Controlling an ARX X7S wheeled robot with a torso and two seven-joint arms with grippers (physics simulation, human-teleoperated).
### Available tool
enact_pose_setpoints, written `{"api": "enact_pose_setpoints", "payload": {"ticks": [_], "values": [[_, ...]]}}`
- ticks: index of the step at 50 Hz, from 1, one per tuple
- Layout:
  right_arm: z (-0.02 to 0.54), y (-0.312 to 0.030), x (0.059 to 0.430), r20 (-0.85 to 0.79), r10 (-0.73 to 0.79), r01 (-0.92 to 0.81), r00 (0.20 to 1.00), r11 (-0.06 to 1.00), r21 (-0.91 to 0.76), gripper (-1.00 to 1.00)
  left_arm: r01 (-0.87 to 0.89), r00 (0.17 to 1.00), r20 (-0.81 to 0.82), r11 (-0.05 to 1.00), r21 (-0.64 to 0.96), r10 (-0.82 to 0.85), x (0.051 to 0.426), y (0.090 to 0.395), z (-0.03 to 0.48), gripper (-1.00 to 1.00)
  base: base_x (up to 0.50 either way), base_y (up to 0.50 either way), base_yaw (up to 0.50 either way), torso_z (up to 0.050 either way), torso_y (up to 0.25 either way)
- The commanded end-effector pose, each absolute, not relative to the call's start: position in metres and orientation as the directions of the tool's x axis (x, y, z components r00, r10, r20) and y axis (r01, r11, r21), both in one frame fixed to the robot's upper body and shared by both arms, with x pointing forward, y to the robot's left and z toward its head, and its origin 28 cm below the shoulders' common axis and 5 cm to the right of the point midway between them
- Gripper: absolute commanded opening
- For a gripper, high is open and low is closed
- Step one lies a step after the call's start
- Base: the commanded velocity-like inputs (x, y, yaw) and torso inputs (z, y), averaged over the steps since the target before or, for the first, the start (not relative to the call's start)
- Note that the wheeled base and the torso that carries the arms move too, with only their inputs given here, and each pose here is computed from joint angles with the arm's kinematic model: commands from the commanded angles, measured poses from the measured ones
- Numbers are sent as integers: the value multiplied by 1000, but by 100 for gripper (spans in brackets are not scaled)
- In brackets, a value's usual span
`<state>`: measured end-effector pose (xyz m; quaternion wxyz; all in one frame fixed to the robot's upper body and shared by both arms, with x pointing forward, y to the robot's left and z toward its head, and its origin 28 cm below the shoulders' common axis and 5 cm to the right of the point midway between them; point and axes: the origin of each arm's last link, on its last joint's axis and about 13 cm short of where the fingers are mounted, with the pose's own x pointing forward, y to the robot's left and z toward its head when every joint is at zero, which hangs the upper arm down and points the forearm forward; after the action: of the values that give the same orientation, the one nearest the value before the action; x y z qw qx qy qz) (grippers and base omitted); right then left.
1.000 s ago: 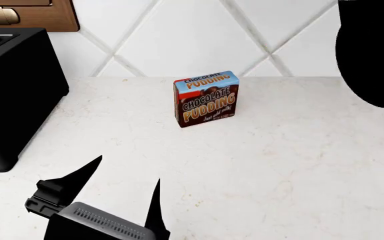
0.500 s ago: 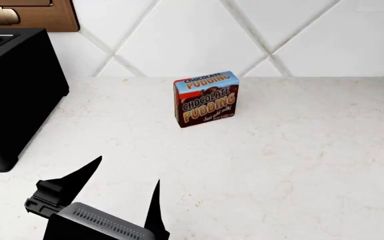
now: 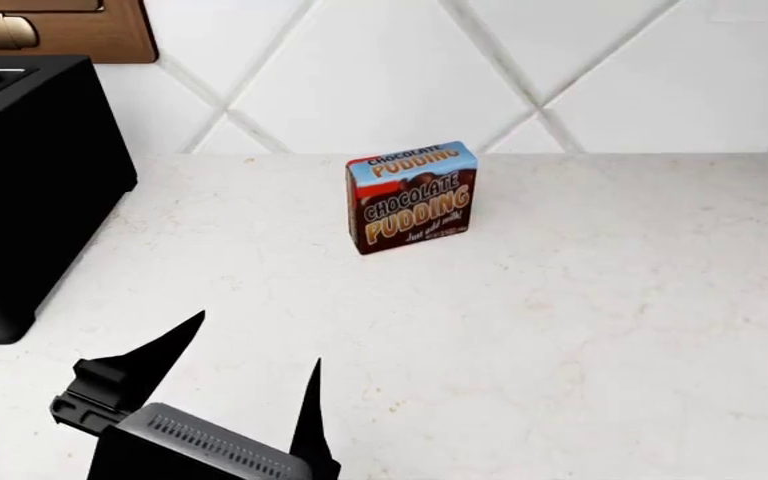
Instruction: Pick the canned food and peanut butter from the counter and place them in the cabinets closest to them.
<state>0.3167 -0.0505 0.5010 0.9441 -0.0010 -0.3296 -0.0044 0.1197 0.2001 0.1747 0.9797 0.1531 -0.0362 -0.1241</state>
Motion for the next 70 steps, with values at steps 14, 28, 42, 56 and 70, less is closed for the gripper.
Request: {"api": "enact_pose_setpoints", "payload": {"ticks": [14, 28, 42, 56, 70], "values": [[448, -51, 360, 337, -58, 33, 940, 996, 79, 100, 228, 967, 36, 921, 316, -252, 118, 200, 175, 100, 0, 0, 0, 4, 0], [475, -50, 319, 421, -7, -47, 907, 992, 117, 100, 226, 968, 34, 922, 316, -249, 119, 200, 173, 100, 0, 0, 0, 1, 0], [481, -44, 288, 480, 54, -105, 876, 991, 81, 100, 226, 967, 38, 922, 315, -250, 117, 200, 174, 100, 0, 0, 0, 0, 0], [482, -44, 267, 539, 71, -114, 839, 992, 46, 100, 228, 967, 41, 920, 318, -253, 117, 200, 175, 100, 0, 0, 0, 0, 0], [479, -43, 233, 641, 67, -91, 765, 996, 5, 100, 229, 966, 43, 921, 315, -255, 117, 199, 175, 100, 0, 0, 0, 0, 0]]}}
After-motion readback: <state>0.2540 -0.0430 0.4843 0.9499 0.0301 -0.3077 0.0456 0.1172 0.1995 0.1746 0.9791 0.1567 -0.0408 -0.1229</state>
